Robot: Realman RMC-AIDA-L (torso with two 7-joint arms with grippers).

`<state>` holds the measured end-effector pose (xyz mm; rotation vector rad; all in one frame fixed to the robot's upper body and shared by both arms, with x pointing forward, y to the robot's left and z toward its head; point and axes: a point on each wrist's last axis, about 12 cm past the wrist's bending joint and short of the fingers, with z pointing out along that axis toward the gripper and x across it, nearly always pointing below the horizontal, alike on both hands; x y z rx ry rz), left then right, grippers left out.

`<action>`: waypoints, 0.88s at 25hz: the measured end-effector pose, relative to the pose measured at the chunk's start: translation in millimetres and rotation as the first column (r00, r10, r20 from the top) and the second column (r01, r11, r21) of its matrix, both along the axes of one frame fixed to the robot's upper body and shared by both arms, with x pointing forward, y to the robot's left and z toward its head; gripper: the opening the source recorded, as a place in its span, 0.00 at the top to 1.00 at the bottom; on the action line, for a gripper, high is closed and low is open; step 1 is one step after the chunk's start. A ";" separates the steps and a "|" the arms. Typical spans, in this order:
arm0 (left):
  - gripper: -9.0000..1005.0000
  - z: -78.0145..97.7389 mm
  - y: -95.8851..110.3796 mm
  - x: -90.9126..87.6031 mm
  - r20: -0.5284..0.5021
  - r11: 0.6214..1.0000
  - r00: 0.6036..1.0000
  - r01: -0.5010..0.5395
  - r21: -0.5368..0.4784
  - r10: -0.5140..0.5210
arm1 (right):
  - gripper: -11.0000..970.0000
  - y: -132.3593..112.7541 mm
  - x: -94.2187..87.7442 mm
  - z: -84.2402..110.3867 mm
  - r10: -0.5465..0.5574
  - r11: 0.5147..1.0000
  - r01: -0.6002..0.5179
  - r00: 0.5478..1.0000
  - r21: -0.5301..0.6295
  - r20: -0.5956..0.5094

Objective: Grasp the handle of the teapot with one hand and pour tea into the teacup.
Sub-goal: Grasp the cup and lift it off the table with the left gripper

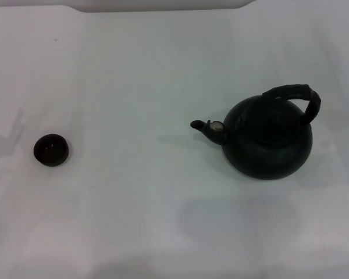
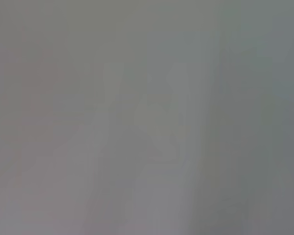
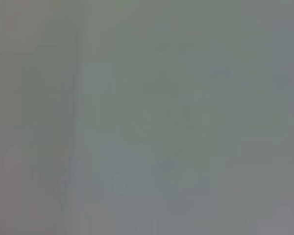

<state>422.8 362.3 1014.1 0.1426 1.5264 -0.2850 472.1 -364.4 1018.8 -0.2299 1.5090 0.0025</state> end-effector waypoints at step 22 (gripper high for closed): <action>0.36 -1.8 1.8 -2.2 0.004 0.997 0.998 -0.061 -0.041 0.061 | 0.13 -1.0 0.2 -2.4 -0.009 1.000 0.008 1.000 -0.006 -0.020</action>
